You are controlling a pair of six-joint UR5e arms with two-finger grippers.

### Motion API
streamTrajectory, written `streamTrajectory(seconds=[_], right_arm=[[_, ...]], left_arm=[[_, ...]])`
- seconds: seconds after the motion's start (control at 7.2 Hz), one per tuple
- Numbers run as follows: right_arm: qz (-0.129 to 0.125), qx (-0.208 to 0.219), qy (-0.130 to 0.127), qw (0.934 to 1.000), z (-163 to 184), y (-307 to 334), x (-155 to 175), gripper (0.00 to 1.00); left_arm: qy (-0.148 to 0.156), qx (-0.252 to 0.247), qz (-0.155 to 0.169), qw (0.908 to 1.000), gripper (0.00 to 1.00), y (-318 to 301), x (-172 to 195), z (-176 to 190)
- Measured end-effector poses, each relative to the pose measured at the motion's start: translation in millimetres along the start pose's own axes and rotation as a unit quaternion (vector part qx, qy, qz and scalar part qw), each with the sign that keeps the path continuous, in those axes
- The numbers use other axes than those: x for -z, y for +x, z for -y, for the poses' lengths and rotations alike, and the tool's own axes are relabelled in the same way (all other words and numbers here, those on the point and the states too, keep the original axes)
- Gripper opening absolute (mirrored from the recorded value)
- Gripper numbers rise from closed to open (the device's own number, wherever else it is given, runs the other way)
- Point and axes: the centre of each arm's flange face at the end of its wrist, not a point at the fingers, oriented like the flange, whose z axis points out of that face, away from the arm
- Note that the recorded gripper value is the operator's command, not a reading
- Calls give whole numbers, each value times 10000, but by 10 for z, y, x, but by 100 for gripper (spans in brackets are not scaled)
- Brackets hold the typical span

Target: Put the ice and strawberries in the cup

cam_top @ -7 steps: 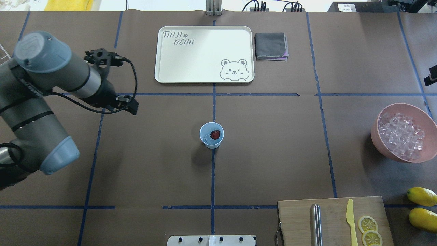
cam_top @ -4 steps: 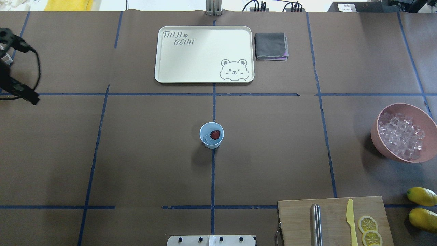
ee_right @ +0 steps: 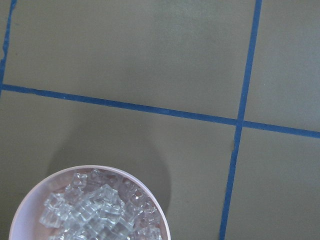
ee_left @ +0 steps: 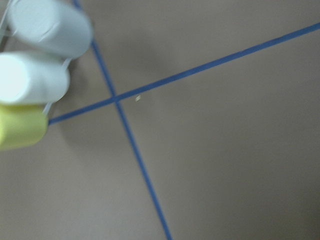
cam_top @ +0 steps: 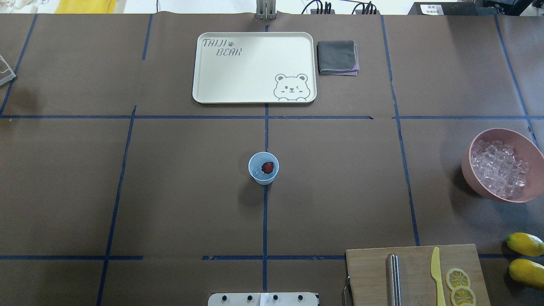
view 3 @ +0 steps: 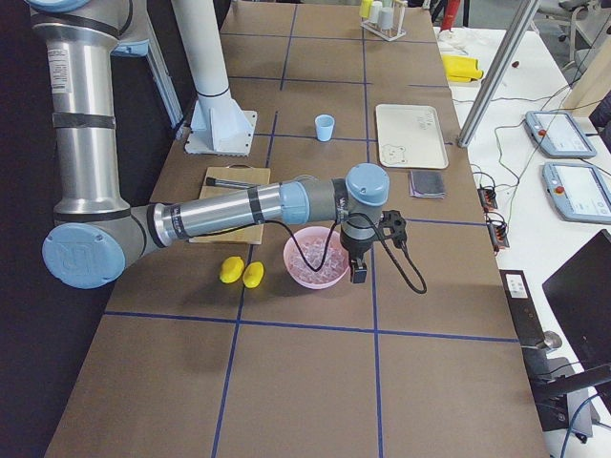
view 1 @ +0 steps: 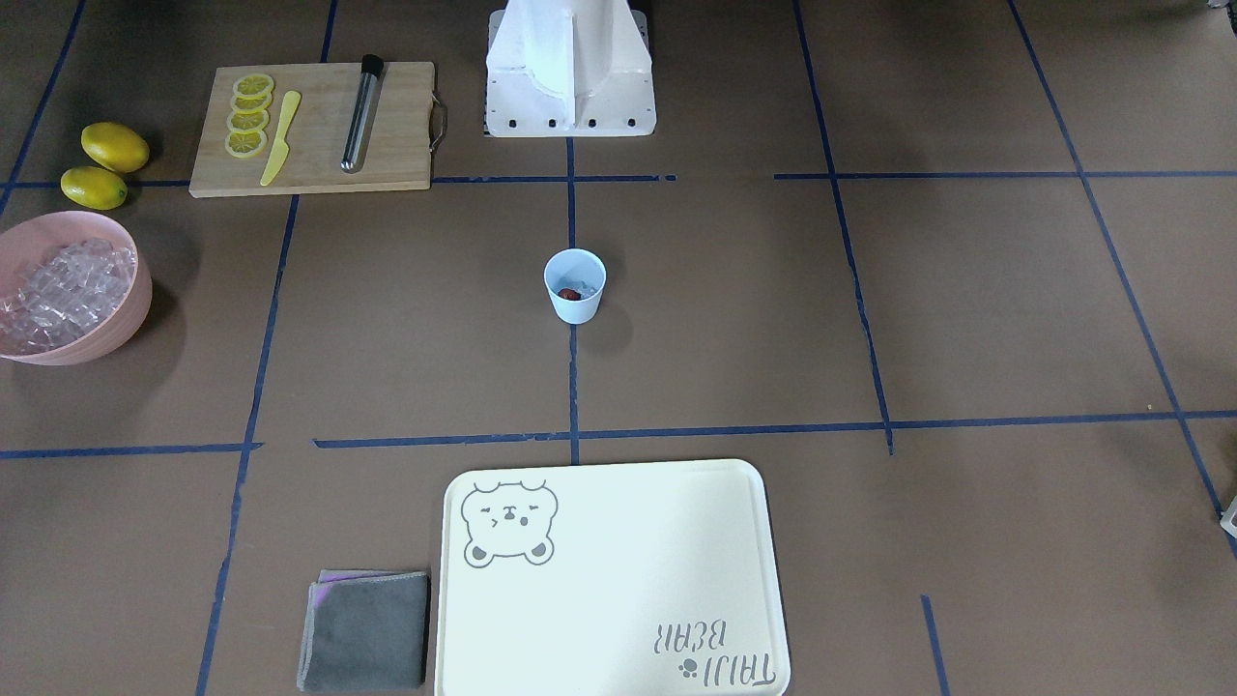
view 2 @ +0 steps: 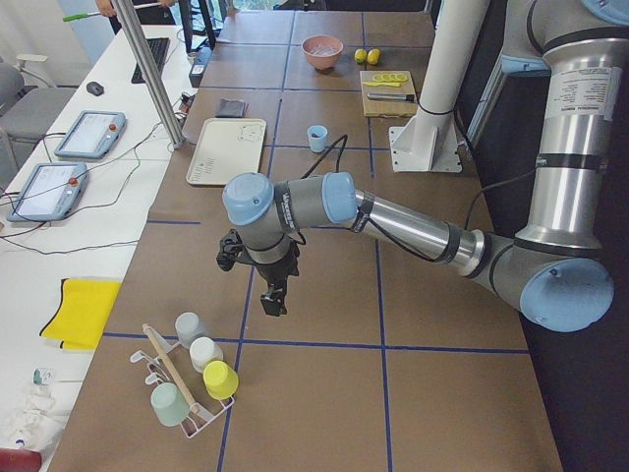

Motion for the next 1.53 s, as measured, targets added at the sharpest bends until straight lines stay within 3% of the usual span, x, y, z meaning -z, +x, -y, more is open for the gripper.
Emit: streamTrajectory(seconds=[0.28, 0.42, 0.69, 1.11, 1.53], right_arm=[[23, 1, -24, 10000, -5, 27, -31, 100], [24, -10, -37, 10000, -18, 48, -52, 100], [-3, -72, -88, 9999, -26, 114, -121, 100], [-21, -48, -97, 9999, -93, 154, -130, 100], [-51, -107, -91, 9999, -162, 165, -114, 100]], left_arm=[[-100, 541, -444, 9975, 100, -107, -241, -459], [-32, 553, -483, 9973, 100, -119, -297, -553], [236, 279, -388, 9986, 100, -182, -381, -615], [394, 138, -307, 9987, 100, -247, -493, -750], [383, 494, 134, 9980, 100, -291, -463, -796]])
